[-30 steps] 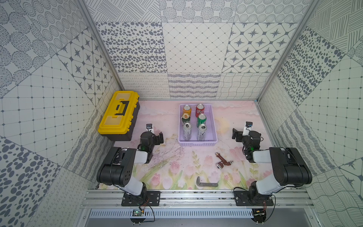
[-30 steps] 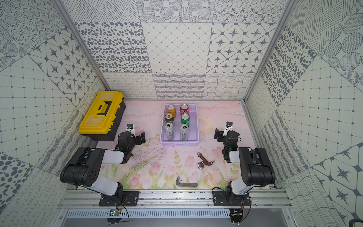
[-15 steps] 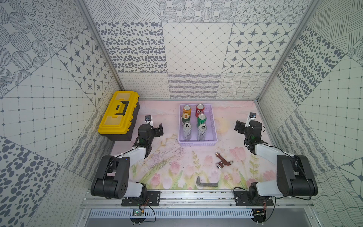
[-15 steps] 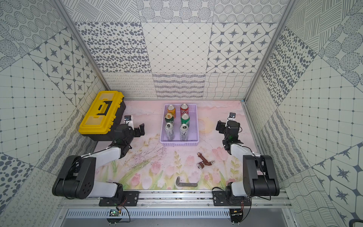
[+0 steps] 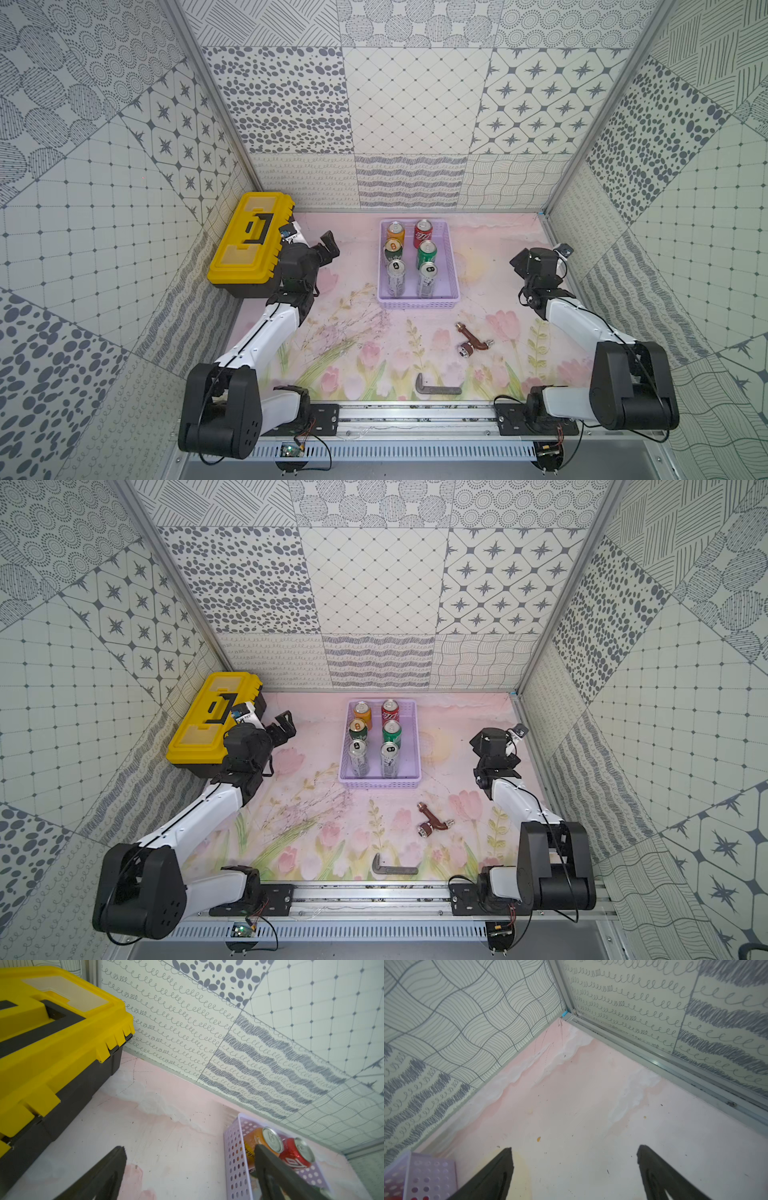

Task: Take out the drinks from the basket
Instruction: Move the basket to the center of the board.

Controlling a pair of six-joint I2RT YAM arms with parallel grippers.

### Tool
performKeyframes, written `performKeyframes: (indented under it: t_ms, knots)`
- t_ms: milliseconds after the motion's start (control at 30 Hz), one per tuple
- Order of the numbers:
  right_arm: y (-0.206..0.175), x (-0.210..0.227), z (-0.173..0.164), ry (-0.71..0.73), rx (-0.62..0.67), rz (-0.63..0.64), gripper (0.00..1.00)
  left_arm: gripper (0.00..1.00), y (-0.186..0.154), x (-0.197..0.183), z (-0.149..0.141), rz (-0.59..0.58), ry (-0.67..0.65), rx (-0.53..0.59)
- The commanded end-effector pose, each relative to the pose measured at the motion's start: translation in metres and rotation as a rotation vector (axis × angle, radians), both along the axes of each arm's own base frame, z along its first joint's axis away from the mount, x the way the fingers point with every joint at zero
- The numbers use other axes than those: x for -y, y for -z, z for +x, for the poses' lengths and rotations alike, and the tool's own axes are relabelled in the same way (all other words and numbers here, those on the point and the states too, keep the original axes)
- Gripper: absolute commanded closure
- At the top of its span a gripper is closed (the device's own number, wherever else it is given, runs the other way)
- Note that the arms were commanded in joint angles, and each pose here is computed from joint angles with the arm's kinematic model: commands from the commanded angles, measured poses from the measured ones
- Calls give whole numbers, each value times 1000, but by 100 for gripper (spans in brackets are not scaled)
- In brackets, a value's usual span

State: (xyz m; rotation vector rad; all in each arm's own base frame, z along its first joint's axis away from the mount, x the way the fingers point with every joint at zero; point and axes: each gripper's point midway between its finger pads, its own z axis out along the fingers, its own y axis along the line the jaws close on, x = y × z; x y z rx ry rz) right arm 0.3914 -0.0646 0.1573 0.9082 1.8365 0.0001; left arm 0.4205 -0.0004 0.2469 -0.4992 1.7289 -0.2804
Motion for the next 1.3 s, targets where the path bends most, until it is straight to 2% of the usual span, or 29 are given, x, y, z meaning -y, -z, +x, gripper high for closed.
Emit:
performKeyframes:
  t_ms: [0,133,167,267,367,567,700,900,1000,1267]
  knots:
    - [-10,-17,6,-38,93,123,3,0,24,0,-9,-393,-100,-102]
    - [-11,-25,9,-88,77,133,3,0,24,27,0,-477,43,-111]
    - [-12,-32,14,-144,54,127,3,0,22,35,2,-502,84,-112]
    - [-11,-54,26,-292,-67,114,3,0,16,53,9,-594,171,-95]
    - [-7,-72,32,-391,-171,95,3,0,19,67,12,-633,216,-161]
    - [-4,-123,26,-552,-265,4,3,1,44,131,2,-417,341,-412]
    - [5,-154,19,-636,-302,-5,5,10,75,161,-8,-431,415,-483]
    - [17,-181,21,-719,-355,-48,15,20,108,184,-10,-368,478,-591]
    - [24,-182,22,-714,-388,-57,15,22,119,191,-14,-309,482,-643]
    - [31,-185,26,-704,-420,-98,20,30,141,180,-19,-205,418,-743]
